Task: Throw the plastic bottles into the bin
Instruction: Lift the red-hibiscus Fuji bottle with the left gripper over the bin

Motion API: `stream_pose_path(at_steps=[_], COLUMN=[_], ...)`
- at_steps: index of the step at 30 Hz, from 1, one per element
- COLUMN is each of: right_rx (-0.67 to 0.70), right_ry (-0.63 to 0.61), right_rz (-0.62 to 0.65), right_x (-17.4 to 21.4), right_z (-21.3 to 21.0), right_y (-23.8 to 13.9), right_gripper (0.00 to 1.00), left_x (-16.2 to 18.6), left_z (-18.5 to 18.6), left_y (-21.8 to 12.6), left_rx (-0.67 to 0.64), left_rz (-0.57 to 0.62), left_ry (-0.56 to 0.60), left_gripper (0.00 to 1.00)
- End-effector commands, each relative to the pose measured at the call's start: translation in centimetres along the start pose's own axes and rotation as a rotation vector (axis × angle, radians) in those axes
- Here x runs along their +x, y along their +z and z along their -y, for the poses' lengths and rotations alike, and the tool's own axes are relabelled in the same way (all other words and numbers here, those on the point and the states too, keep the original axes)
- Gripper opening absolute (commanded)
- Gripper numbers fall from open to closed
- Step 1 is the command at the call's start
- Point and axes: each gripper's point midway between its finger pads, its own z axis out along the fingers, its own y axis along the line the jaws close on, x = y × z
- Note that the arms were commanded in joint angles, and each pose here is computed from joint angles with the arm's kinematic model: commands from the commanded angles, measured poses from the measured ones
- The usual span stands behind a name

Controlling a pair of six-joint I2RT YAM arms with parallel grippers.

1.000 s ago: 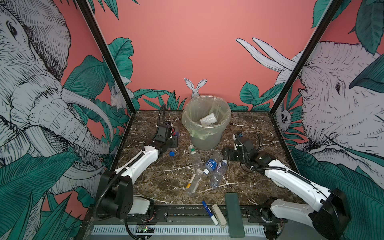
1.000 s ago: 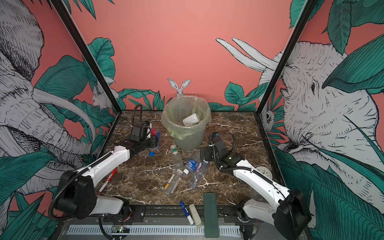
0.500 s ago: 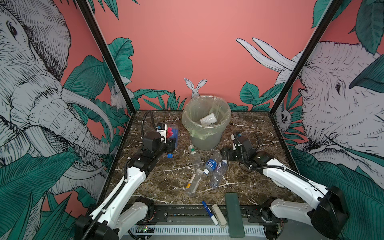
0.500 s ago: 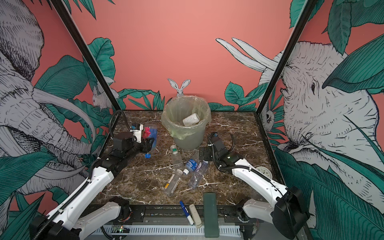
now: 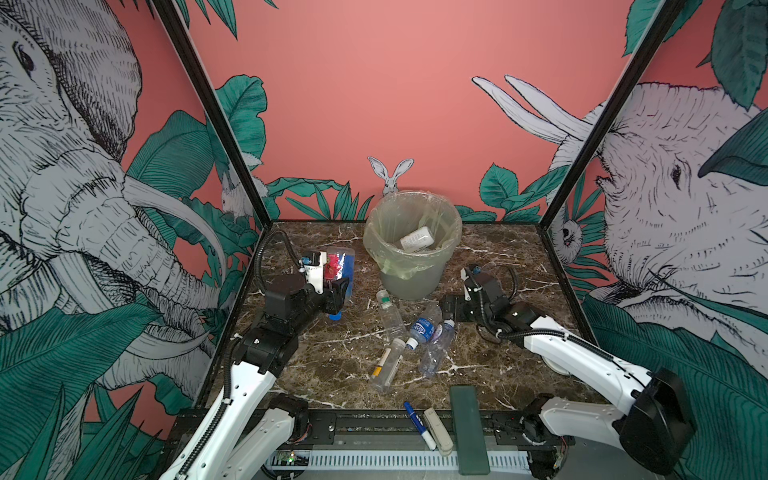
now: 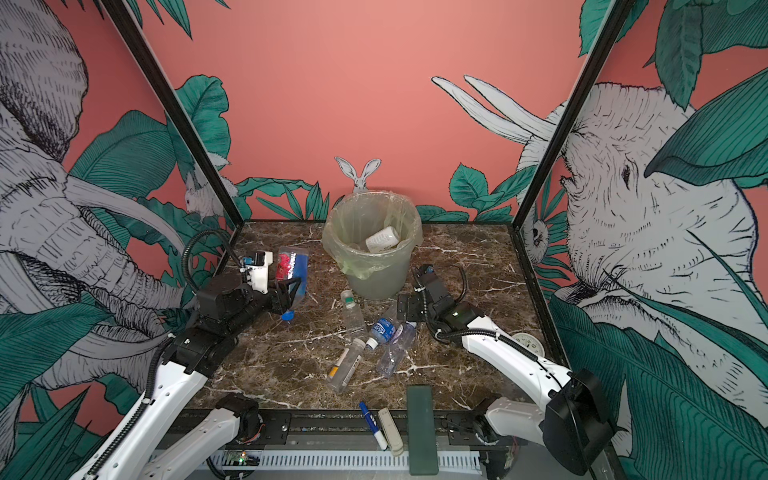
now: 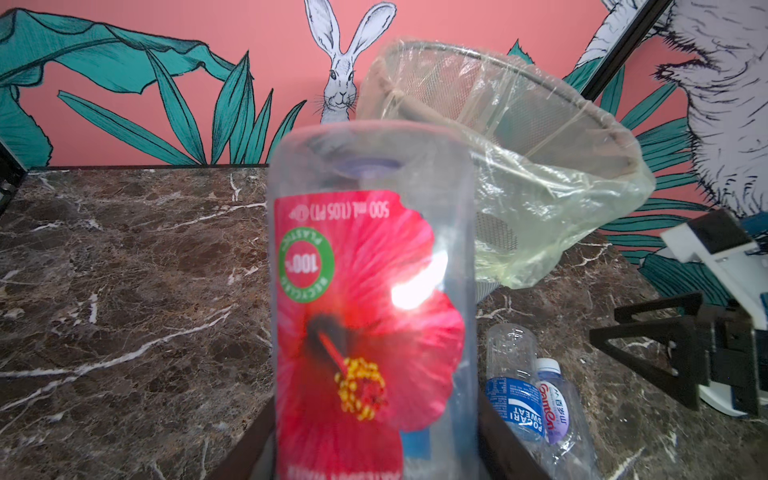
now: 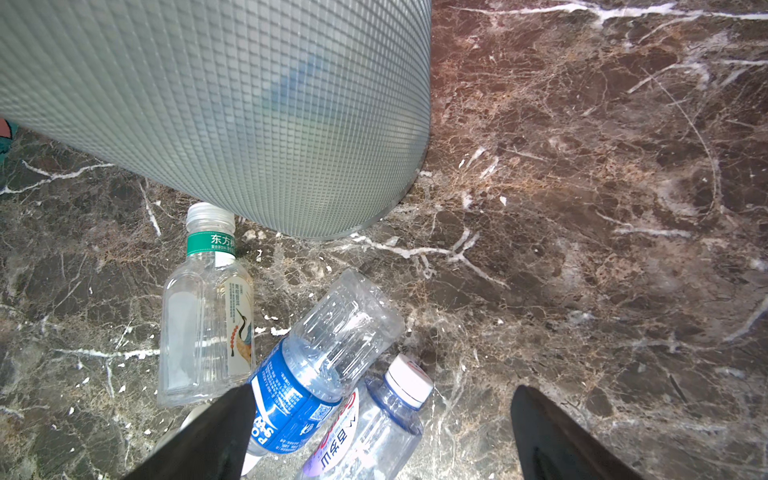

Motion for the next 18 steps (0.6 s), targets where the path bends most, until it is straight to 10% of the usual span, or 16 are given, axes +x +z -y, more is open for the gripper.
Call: stream_pose_path(at_steps=[1,18], right_rx=[-0.033,-0.034], right_ry=[0.004,-0.004], right_rz=[0.041,0.041], right_x=[-1.5,-1.7], right_z=[-1.1,-1.2], right_y=[-0.6,-0.5], right_gripper=[0.98,0.98], left_x=[-2.1,-15.8], left_z=[1.3,8.5], left_y=[-1.5,1.5], left_rx=[0.044,0.233], left_rz=[0.045,0.168], left_ry=[0.044,0.110], left_gripper=[0.56,0.57])
